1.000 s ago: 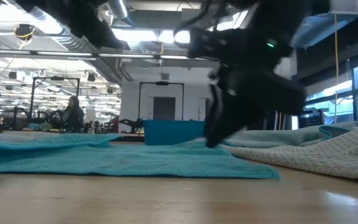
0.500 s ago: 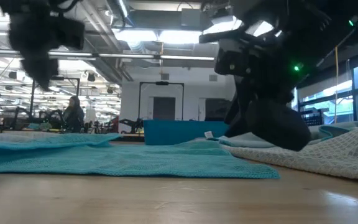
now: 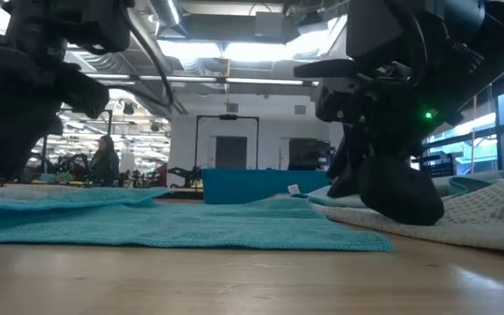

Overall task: Fold microfiber towels
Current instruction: Move the left gray towel to the top right of the table

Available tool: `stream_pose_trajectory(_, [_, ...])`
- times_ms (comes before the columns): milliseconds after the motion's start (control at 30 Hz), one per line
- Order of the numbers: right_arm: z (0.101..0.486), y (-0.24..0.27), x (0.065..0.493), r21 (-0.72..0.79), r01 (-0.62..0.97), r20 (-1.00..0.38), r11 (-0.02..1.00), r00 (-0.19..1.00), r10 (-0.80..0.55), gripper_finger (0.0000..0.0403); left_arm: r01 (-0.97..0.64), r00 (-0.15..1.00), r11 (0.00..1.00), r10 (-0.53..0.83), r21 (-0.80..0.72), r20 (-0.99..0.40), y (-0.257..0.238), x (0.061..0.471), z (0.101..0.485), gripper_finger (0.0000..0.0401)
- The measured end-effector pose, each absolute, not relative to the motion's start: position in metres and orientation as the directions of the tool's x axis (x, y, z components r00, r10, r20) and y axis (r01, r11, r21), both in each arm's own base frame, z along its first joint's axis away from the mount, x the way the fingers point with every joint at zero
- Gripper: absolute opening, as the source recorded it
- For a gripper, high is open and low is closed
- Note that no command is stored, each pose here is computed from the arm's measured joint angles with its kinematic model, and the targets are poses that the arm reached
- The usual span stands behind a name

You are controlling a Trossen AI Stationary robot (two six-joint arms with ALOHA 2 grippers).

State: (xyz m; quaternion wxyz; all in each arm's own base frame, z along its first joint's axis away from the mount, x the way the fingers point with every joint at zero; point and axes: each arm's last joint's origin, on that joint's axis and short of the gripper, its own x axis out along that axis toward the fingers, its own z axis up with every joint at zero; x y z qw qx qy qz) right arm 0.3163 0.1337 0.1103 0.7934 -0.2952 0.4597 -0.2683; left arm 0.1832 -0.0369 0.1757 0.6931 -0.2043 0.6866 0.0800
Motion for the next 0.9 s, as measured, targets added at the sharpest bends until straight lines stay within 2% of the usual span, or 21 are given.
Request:
stream_pose_trajectory(67, [0.110, 0.134, 0.316, -0.719, 0.157, -0.565, 0.676, 0.435, -0.702, 0.0148, -0.309, 0.004, 0.944, -0.125, -0.120, -0.992, -0.035, 0.180, 0.181, 0.0154])
stream_pose_trajectory(167, [0.111, 0.133, 0.316, -0.725, 0.160, -0.557, 0.670, 0.436, -0.707, 0.0148, -0.197, -0.017, 0.980, 0.013, 0.016, -1.000, -0.031, 0.180, 0.193, 0.0155])
stream_pose_trajectory(333, [0.111, 0.133, 0.317, -0.726, 0.159, -0.556, 0.669, 0.435, -0.708, 0.0148, -0.034, 0.103, 0.983, 0.181, 0.178, -0.978, -0.028, 0.194, 0.213, 0.0155])
stream_pose_trajectory(433, [0.111, 0.133, 0.317, -0.726, 0.159, -0.556, 0.669, 0.435, -0.708, 0.0148, 0.052, 0.129, 0.981, 0.179, 0.187, -0.975, -0.029, 0.199, 0.212, 0.0155])
stream_pose_trajectory(567, [0.111, 0.133, 0.317, -0.726, 0.161, -0.556, 0.669, 0.435, -0.708, 0.0148, 0.093, 0.049, 0.981, 0.167, 0.171, -0.985, -0.024, 0.206, 0.200, 0.0168])
stream_pose_trajectory(733, [0.111, 0.133, 0.317, -0.725, 0.162, -0.556, 0.670, 0.435, -0.708, 0.0148, 0.121, -0.040, 0.982, 0.153, 0.147, -0.987, -0.011, 0.218, 0.180, 0.0215])
stream_pose_trajectory(900, [0.111, 0.133, 0.317, -0.724, 0.163, -0.557, 0.670, 0.435, -0.707, 0.0148, 0.080, -0.129, 0.997, 0.020, 0.010, -0.991, 0.003, 0.225, 0.162, 0.0262])
